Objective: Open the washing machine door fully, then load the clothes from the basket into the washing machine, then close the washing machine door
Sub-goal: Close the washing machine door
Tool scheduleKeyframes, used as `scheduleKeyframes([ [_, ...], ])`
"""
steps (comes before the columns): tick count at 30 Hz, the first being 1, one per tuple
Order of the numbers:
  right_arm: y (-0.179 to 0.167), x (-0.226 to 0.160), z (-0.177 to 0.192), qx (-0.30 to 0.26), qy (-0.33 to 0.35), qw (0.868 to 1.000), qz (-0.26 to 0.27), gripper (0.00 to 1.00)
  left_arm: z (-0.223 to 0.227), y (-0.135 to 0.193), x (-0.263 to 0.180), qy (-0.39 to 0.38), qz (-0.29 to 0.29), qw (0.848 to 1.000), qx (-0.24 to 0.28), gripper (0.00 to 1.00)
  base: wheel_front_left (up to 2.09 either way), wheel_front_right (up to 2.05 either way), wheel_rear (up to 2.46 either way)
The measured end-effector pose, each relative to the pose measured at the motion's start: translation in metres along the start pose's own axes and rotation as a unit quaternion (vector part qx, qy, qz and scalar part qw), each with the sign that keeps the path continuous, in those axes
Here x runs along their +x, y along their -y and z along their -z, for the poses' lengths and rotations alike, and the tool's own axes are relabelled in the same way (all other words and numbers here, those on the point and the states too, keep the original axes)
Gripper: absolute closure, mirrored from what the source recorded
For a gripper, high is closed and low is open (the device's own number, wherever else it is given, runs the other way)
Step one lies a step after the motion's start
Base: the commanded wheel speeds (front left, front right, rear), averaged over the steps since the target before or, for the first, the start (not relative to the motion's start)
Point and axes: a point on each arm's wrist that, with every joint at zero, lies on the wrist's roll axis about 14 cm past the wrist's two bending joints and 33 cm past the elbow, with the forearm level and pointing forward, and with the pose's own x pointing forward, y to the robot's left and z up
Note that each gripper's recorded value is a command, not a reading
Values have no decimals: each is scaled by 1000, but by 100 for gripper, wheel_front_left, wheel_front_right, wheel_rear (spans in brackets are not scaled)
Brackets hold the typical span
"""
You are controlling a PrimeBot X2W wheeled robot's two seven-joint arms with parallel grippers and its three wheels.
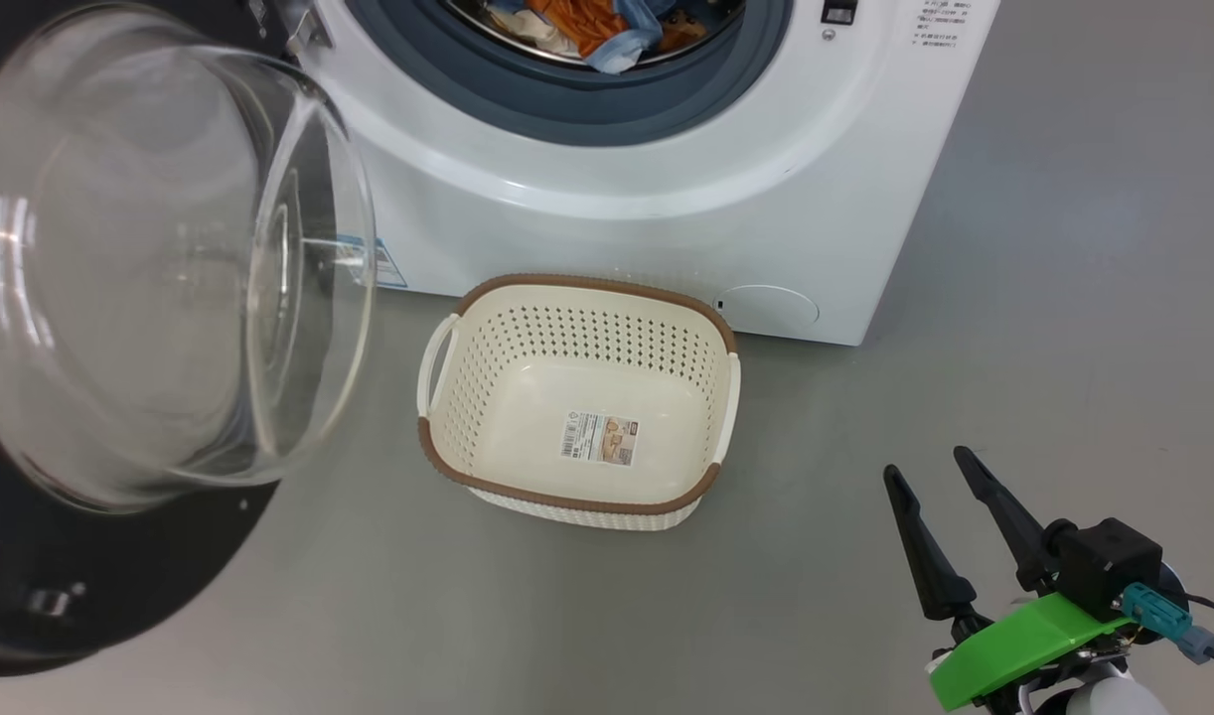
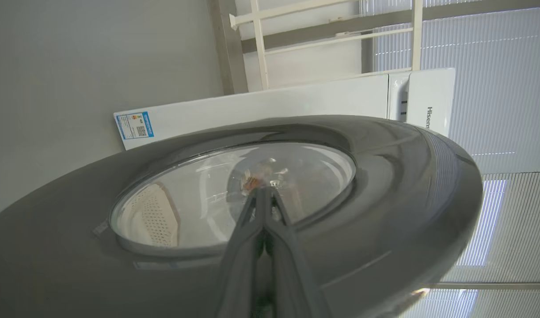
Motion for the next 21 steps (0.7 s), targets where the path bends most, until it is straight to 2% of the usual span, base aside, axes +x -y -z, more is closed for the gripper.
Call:
scheduleKeyframes([
  [10,2,-5,-1,6,4,1000,9,0,75,21,1,-150,46,988,1,100,0,0,0],
  [21,15,-18,-3,17,11,999,38,0,140,32,-2,-249,90,964,-2,100,0,0,0],
])
